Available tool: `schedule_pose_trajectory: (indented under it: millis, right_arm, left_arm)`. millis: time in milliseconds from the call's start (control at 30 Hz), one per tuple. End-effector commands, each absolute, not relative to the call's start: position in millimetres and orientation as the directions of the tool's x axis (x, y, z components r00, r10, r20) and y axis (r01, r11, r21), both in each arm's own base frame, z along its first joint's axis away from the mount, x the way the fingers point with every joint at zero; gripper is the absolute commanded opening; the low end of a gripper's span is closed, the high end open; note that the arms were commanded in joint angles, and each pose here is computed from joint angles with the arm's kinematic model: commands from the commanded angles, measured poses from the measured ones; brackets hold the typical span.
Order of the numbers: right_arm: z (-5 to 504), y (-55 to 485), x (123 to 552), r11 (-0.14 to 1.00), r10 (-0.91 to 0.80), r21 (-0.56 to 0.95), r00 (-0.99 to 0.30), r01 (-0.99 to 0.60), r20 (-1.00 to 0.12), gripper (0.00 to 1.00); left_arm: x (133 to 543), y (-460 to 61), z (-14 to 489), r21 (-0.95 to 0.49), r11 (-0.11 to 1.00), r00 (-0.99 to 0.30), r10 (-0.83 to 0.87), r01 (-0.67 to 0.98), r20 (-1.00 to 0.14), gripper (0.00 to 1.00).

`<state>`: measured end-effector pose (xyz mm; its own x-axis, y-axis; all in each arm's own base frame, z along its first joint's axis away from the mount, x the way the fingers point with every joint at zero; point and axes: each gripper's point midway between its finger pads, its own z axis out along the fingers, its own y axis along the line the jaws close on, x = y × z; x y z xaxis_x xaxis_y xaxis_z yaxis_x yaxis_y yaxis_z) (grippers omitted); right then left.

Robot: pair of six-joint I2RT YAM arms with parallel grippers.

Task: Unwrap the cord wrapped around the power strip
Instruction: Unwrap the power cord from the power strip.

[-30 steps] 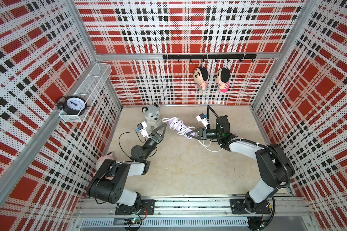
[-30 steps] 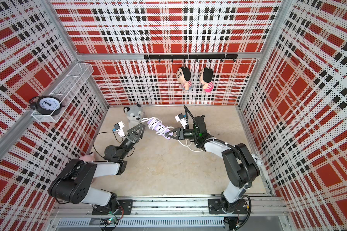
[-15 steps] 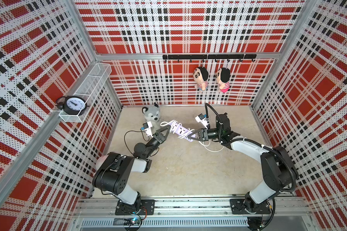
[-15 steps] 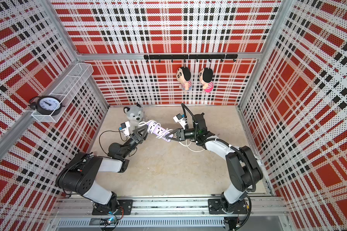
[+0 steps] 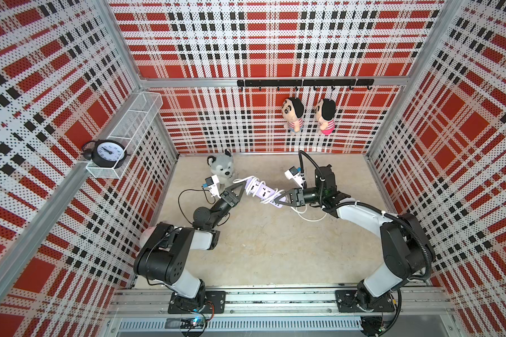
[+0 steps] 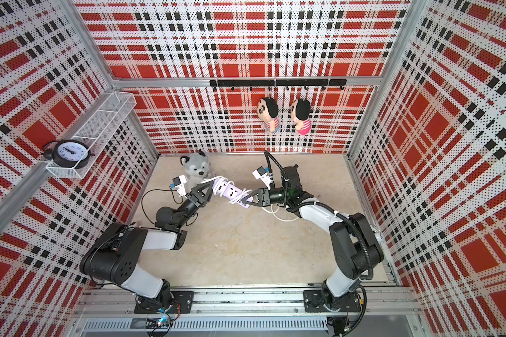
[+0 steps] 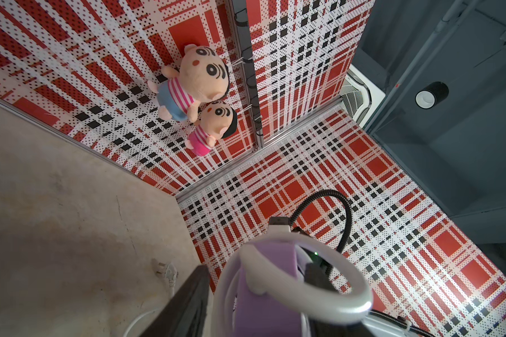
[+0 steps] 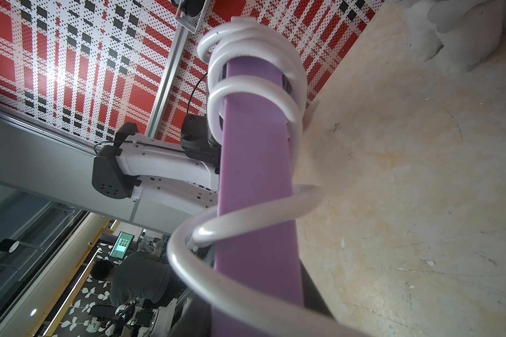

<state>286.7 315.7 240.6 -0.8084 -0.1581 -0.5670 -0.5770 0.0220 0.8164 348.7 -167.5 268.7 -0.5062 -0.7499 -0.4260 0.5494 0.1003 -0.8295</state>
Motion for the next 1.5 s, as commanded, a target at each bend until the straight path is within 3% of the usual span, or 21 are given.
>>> schedule_pose_trajectory:
  millis: [0, 100, 300, 533, 700, 833, 933, 1033, 1100, 1200, 1367, 1467]
  right_arm:
    - [262.2, 315.3, 276.9, -0.038, -0.17, 0.76, -0.746, -0.648, -0.644, 0.0]
    - [262.5, 316.1, 278.5, -0.032, -0.168, 0.759, -0.745, -0.65, -0.645, 0.0]
    - [262.7, 316.9, 282.2, -0.021, -0.166, 0.761, -0.748, -0.648, -0.642, 0.0]
    - [264.1, 317.9, 283.7, -0.018, -0.164, 0.761, -0.749, -0.648, -0.642, 0.0]
    - [263.9, 318.6, 284.9, -0.018, -0.166, 0.763, -0.751, -0.646, -0.64, 0.0]
    - [262.2, 318.4, 284.8, -0.009, -0.174, 0.764, -0.751, -0.646, -0.637, 0.0]
    - [257.2, 317.7, 285.9, 0.019, -0.188, 0.745, -0.735, -0.666, -0.652, 0.19]
    - [252.9, 314.1, 290.5, 0.064, -0.202, 0.726, -0.721, -0.685, -0.663, 0.59]
    - [251.6, 305.5, 296.9, 0.101, -0.202, 0.713, -0.716, -0.693, -0.668, 0.68]
    - [251.7, 279.5, 312.2, 0.174, -0.185, 0.685, -0.707, -0.707, -0.683, 0.75]
    - [240.8, 230.8, 335.5, 0.334, -0.156, 0.622, -0.692, -0.708, -0.704, 0.74]
    - [223.9, 221.7, 337.9, 0.368, -0.185, 0.571, -0.66, -0.733, -0.728, 0.74]
  left_arm:
    - [325.4, -171.0, 311.9, -0.695, 0.05, -0.438, -0.745, 0.717, -0.504, 0.66]
    - [324.2, -171.6, 310.6, -0.696, 0.052, -0.44, -0.741, 0.716, -0.508, 0.73]
    - [319.5, -179.6, 305.4, -0.705, 0.043, -0.464, -0.725, 0.708, -0.509, 0.75]
    - [319.0, -188.8, 299.9, -0.718, 0.026, -0.491, -0.712, 0.696, -0.502, 0.58]
    - [317.7, -193.0, 299.2, -0.718, 0.018, -0.499, -0.707, 0.696, -0.501, 0.55]
    - [318.2, -192.6, 298.5, -0.721, 0.019, -0.498, -0.71, 0.693, -0.498, 0.4]
    - [321.0, -189.6, 295.5, -0.729, 0.027, -0.493, -0.719, 0.684, -0.49, 0.23]
    - [324.2, -188.1, 292.2, -0.736, 0.031, -0.493, -0.723, 0.676, -0.484, 0.12]
    - [325.4, -186.7, 292.5, -0.736, 0.032, -0.491, -0.726, 0.676, -0.482, 0.07]
    - [328.2, -182.0, 292.4, -0.743, 0.036, -0.485, -0.736, 0.669, -0.473, 0.0]
    - [331.6, -178.6, 293.6, -0.749, 0.03, -0.487, -0.742, 0.662, -0.461, 0.0]
    - [333.7, -180.5, 293.4, -0.756, 0.011, -0.504, -0.739, 0.654, -0.447, 0.0]
